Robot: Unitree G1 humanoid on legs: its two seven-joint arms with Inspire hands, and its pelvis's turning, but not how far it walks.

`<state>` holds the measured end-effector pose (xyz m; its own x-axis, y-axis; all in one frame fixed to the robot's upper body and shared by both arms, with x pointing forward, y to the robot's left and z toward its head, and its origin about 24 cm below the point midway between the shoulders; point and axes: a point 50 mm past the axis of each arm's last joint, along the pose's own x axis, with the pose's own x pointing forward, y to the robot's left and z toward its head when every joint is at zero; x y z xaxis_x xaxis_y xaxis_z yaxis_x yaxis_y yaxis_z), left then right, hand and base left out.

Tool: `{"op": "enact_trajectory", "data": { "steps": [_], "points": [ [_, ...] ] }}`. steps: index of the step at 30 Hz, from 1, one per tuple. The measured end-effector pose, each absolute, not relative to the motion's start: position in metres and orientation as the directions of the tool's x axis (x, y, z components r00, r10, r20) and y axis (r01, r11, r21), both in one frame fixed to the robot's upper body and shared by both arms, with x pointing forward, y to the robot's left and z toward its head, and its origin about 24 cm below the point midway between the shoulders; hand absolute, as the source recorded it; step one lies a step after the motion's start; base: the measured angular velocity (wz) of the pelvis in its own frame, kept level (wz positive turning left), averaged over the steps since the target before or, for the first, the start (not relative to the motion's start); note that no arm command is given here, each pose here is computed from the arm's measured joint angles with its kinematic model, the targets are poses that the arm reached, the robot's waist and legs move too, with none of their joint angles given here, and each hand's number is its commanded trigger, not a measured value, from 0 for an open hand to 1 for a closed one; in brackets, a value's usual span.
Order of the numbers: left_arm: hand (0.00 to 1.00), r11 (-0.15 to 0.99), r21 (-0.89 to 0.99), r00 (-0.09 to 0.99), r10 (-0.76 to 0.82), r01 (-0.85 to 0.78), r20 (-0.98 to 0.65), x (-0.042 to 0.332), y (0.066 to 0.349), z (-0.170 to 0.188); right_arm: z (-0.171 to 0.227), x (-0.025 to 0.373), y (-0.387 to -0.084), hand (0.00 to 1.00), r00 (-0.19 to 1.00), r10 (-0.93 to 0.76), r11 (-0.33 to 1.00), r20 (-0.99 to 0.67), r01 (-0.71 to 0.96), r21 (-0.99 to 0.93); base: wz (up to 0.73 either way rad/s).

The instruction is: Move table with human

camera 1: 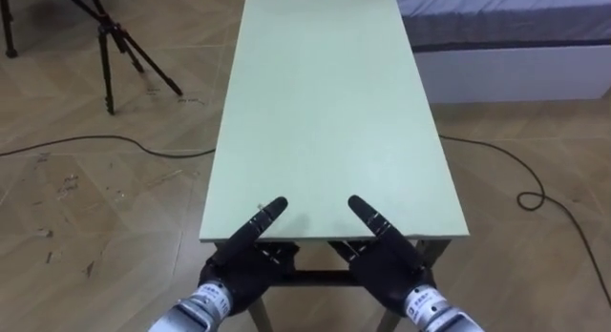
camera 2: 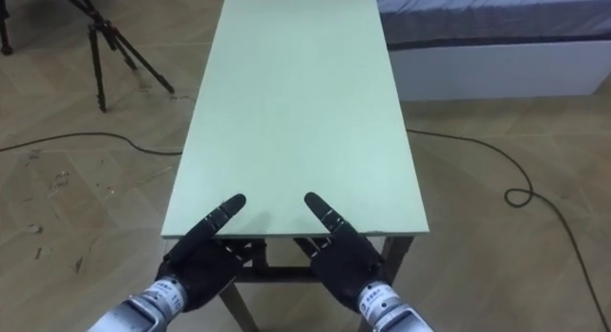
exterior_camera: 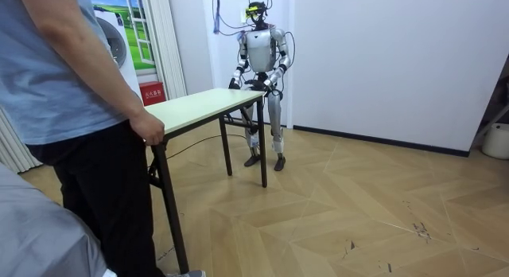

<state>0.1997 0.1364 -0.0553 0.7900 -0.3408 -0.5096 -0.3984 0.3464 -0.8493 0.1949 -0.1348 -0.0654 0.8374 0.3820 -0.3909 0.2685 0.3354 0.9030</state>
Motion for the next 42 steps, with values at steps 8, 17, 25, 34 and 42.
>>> {"op": "enact_trajectory", "data": {
  "steps": [8, 17, 25, 34, 42],
  "points": [
    [0.00, 0.328, -0.816, 0.772, -0.290, -0.476, -0.566, 0.206, 0.133, -0.044, -0.062, 0.199, -0.132, 0.00, 0.859, 0.336, 0.284, -0.387, 0.299, 0.911, 0.00],
    [0.00, 0.240, -0.816, 0.794, -0.205, -0.526, -0.572, 0.211, 0.142, -0.042, -0.057, 0.205, -0.146, 0.00, 0.884, 0.235, 0.236, -0.405, 0.352, 0.906, -0.02],
    [0.00, 0.212, -0.821, 0.795, -0.211, -0.530, -0.569, 0.211, 0.142, -0.041, -0.057, 0.205, -0.146, 0.00, 0.881, 0.232, 0.237, -0.413, 0.360, 0.902, -0.04],
    [0.04, 0.168, -0.828, 0.804, -0.201, -0.534, -0.559, 0.212, 0.141, -0.041, -0.054, 0.207, -0.146, 0.00, 0.871, 0.223, 0.246, -0.438, 0.385, 0.890, 0.00],
    [1.00, 0.119, -0.832, 0.809, -0.194, -0.542, -0.555, 0.211, 0.139, -0.041, -0.053, 0.206, -0.146, 1.00, 0.864, 0.213, 0.250, -0.457, 0.404, 0.880, -0.02]
  ]
}}
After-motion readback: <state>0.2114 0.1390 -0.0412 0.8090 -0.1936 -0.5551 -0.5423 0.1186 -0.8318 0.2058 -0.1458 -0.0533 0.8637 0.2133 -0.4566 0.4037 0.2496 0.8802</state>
